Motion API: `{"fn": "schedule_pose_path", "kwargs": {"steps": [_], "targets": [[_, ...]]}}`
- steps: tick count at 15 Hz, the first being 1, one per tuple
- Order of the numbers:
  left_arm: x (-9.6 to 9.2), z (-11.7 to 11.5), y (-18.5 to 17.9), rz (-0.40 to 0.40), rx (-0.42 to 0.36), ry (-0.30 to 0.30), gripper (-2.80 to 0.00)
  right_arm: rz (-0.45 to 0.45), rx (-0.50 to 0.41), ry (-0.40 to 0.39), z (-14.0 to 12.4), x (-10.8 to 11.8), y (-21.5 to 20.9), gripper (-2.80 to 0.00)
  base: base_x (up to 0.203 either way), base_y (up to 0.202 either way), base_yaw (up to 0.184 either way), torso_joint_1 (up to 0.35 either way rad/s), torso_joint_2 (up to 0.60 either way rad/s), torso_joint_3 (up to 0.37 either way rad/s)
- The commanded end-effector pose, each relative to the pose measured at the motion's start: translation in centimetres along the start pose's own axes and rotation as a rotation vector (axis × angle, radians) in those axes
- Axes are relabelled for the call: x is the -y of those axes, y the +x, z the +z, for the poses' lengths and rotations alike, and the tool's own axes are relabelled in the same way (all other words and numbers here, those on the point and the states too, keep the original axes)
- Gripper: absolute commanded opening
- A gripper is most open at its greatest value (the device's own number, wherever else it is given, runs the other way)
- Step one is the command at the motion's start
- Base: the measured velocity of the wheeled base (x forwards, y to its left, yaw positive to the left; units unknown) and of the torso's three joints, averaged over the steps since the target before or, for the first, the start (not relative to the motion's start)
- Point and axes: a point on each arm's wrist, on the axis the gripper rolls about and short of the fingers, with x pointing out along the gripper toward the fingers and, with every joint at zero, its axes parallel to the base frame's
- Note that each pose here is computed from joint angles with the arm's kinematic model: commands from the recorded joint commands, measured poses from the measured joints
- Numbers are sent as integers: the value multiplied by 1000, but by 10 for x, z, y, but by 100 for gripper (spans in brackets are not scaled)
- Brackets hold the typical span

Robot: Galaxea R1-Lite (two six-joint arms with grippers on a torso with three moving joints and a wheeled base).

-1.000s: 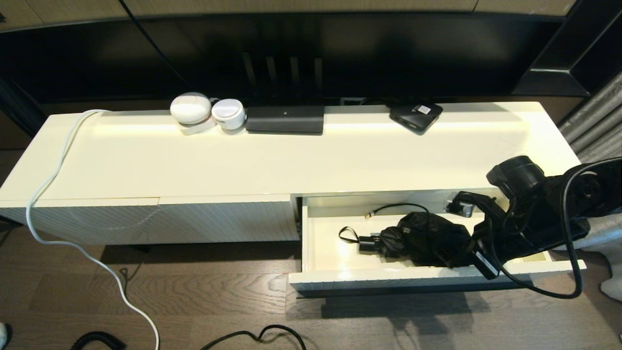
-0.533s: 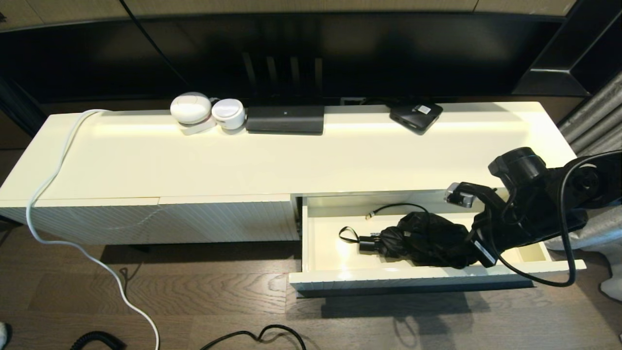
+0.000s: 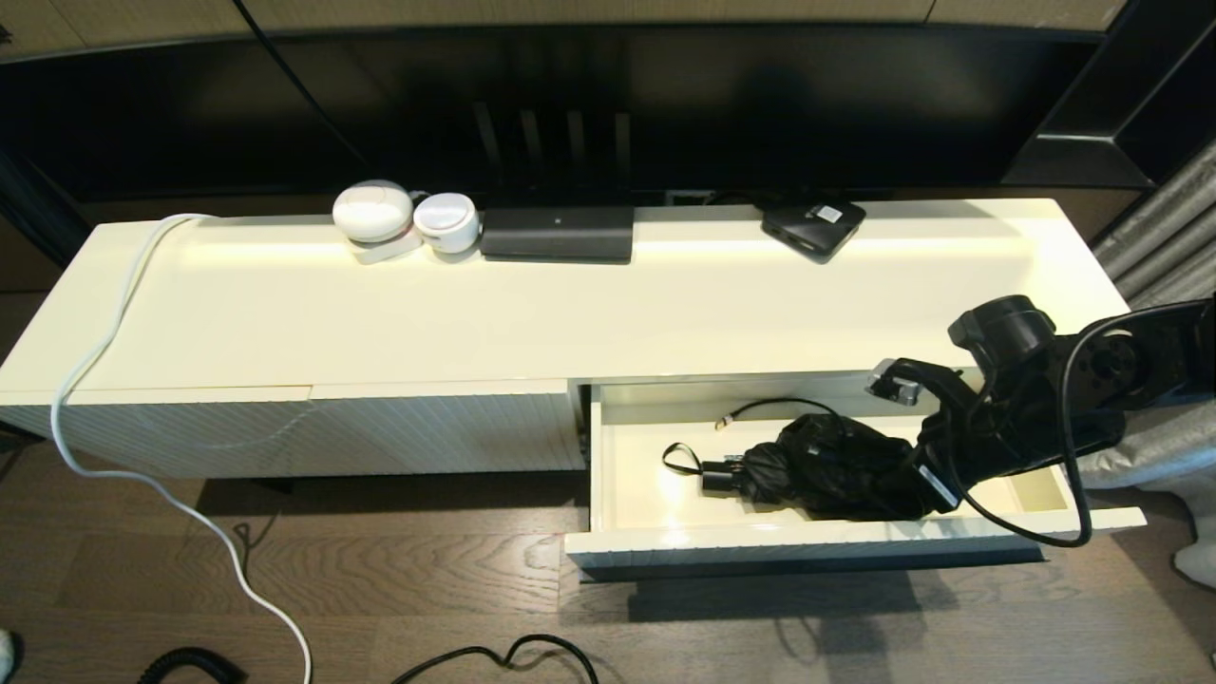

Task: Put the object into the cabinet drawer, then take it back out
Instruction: Put the data cable in the drawer

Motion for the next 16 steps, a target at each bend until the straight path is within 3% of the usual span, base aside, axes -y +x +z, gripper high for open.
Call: {"fn": "schedule_pose_path", "kwargs": {"steps": [1, 5, 9, 16], "targets": [[0, 0, 0, -2, -1, 0, -280, 2, 1, -2, 2, 4, 7, -280, 0, 0, 0, 0, 0, 0], [0, 0, 0, -1, -1, 0, -280, -56, 50, -1, 14, 19, 8, -280, 0, 0, 0, 0, 0, 0], [0, 0, 0, -2, -1, 0, -280, -109, 119, -27, 26, 22, -19, -280, 0, 0, 0, 0, 0, 0], [0, 0, 0, -2, -1, 0, -280, -63, 44, -20, 1, 2, -27, -280, 0, 0, 0, 0, 0, 0]]}}
